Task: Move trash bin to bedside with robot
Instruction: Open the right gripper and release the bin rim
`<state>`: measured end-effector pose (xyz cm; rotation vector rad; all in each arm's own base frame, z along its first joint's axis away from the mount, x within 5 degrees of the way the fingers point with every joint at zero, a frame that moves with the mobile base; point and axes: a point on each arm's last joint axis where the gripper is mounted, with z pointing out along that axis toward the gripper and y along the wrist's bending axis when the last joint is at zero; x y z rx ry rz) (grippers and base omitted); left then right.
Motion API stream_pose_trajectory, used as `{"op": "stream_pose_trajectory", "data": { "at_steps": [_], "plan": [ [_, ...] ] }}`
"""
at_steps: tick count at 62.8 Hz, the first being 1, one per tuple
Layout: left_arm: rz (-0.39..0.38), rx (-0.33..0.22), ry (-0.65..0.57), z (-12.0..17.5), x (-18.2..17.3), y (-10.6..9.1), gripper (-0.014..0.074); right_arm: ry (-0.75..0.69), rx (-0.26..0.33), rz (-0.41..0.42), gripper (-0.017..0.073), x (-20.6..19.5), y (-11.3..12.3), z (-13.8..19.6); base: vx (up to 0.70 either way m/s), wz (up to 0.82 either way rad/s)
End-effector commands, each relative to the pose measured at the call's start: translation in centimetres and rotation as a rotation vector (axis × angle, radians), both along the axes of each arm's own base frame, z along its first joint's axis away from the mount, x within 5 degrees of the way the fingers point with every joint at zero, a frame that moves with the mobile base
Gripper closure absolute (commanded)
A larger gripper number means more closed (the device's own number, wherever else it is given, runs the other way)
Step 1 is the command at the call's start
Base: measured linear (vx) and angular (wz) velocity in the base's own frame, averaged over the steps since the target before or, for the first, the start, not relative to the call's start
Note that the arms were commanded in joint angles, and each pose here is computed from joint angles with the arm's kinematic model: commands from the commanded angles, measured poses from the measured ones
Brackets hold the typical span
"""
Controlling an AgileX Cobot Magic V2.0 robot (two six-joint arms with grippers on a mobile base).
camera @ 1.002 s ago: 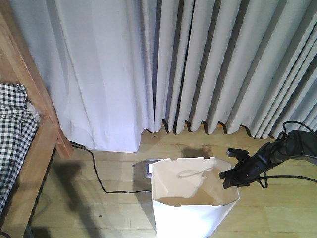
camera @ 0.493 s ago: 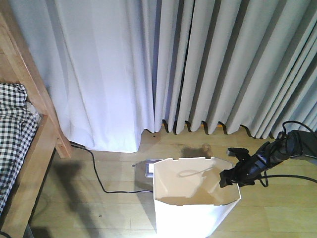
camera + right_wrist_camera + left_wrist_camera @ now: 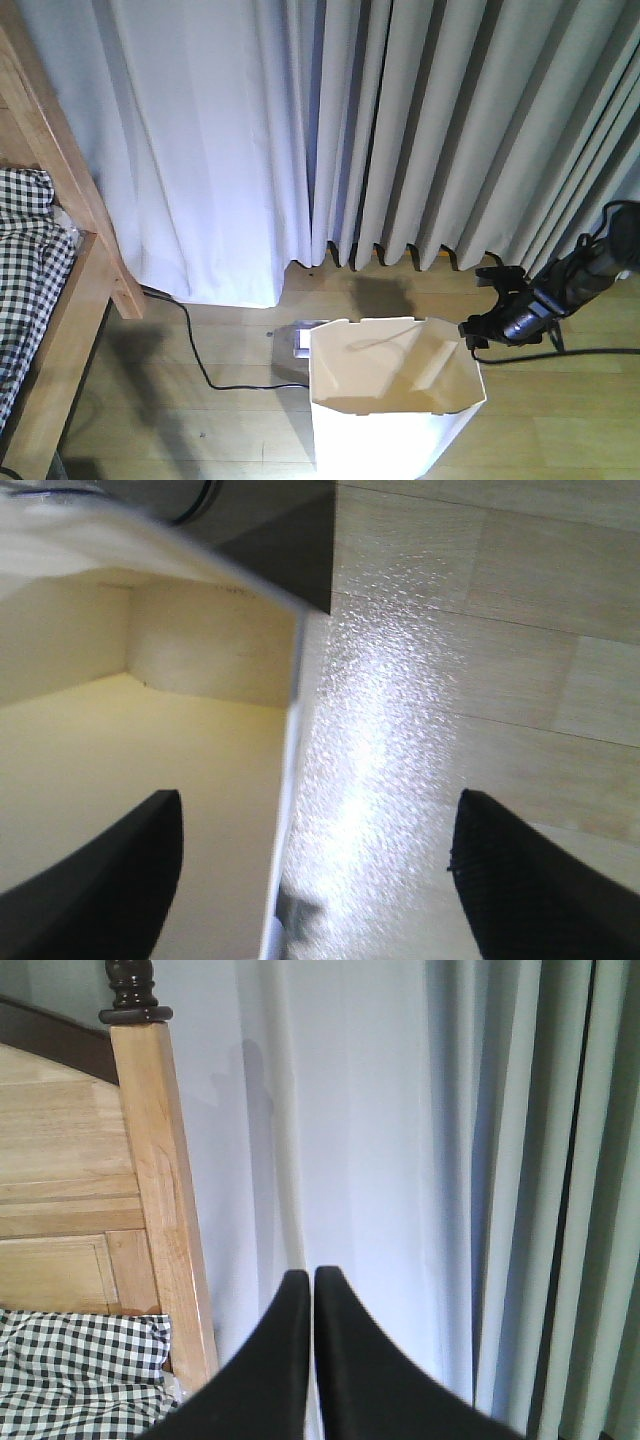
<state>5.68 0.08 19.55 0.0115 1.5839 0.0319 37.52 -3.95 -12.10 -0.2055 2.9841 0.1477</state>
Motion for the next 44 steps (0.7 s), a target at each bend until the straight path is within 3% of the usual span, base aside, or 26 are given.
{"op": "stream_pose_trajectory", "data": {
  "at_steps": [1,23,44],
  "plan": [
    [-0.009,-0.022,-0.077,0.4,-0.1,-0.1,0.06,-0.097,-0.034,0.041,0.0019,0.6,0.1,5.9,0.0,0.0],
    [-0.009,-0.022,-0.077,0.4,-0.1,-0.1,0.06,-0.392,-0.069,0.006,0.0025,-3.3,0.8,23.3,0.0,0.0],
    [-0.009,-0.022,-0.077,0.4,-0.1,-0.1,0.06,-0.852,-0.1,0.022,0.0029,-12.2,2.2,39.0,0.0,0.0]
  ]
}}
